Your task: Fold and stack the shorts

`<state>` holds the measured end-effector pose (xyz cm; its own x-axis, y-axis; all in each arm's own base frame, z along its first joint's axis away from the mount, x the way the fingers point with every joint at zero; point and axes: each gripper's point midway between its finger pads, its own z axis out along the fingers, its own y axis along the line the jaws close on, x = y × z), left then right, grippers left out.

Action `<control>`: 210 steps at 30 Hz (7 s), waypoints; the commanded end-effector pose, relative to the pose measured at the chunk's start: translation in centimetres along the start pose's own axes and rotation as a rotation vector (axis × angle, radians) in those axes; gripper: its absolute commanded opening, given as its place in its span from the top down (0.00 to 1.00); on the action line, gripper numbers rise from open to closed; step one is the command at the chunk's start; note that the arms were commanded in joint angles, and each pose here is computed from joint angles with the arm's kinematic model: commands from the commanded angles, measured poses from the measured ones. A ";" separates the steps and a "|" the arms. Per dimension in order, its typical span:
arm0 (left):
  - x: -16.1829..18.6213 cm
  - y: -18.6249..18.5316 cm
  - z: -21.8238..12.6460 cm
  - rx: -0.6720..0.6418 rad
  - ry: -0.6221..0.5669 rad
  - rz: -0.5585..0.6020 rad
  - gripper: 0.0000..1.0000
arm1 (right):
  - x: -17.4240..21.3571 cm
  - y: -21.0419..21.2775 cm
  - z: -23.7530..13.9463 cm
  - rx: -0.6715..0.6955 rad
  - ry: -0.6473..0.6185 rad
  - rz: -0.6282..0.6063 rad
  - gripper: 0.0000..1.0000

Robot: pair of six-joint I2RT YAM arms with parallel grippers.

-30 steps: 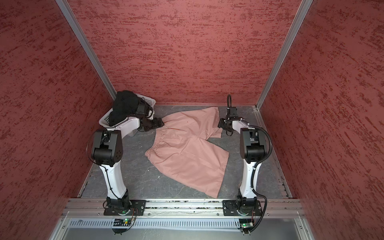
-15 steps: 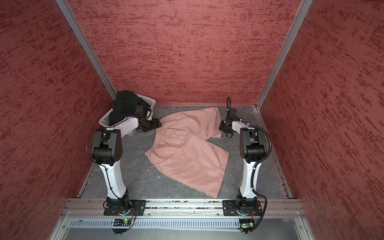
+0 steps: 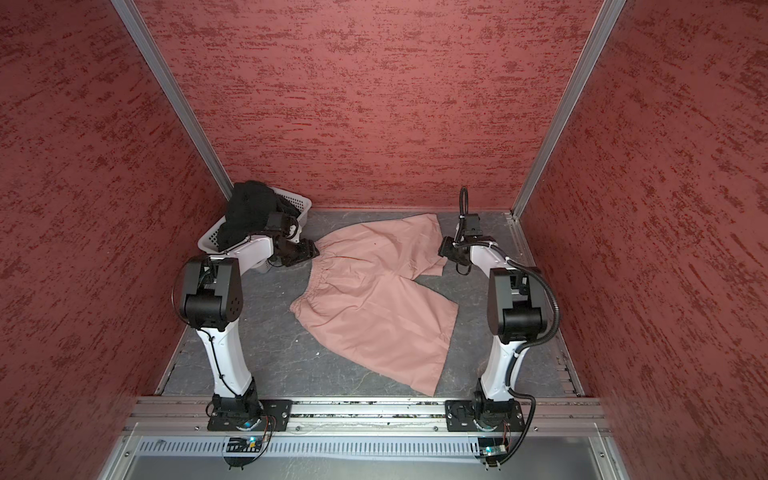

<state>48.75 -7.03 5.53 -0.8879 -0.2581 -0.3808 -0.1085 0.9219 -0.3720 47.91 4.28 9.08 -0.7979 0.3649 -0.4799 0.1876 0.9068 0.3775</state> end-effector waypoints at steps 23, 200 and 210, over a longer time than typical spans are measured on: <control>-0.9 -2.1 0.8 0.090 -0.009 0.058 0.23 | 5.0 -1.3 5.1 -0.013 0.105 0.042 0.81; 15.1 0.4 -21.7 -0.090 -0.092 -0.149 1.00 | 30.9 11.4 -27.2 0.055 0.463 -0.902 1.00; 13.1 2.1 -21.9 -0.138 -0.111 -0.116 1.00 | 28.9 8.4 -24.4 0.257 0.396 -1.076 1.00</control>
<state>25.93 -3.24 17.35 -0.8243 -0.4185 -0.3813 -0.2940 0.8920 -0.3434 10.80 19.17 16.89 -0.7616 -0.6312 -0.1466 -0.6154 0.7754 -0.1414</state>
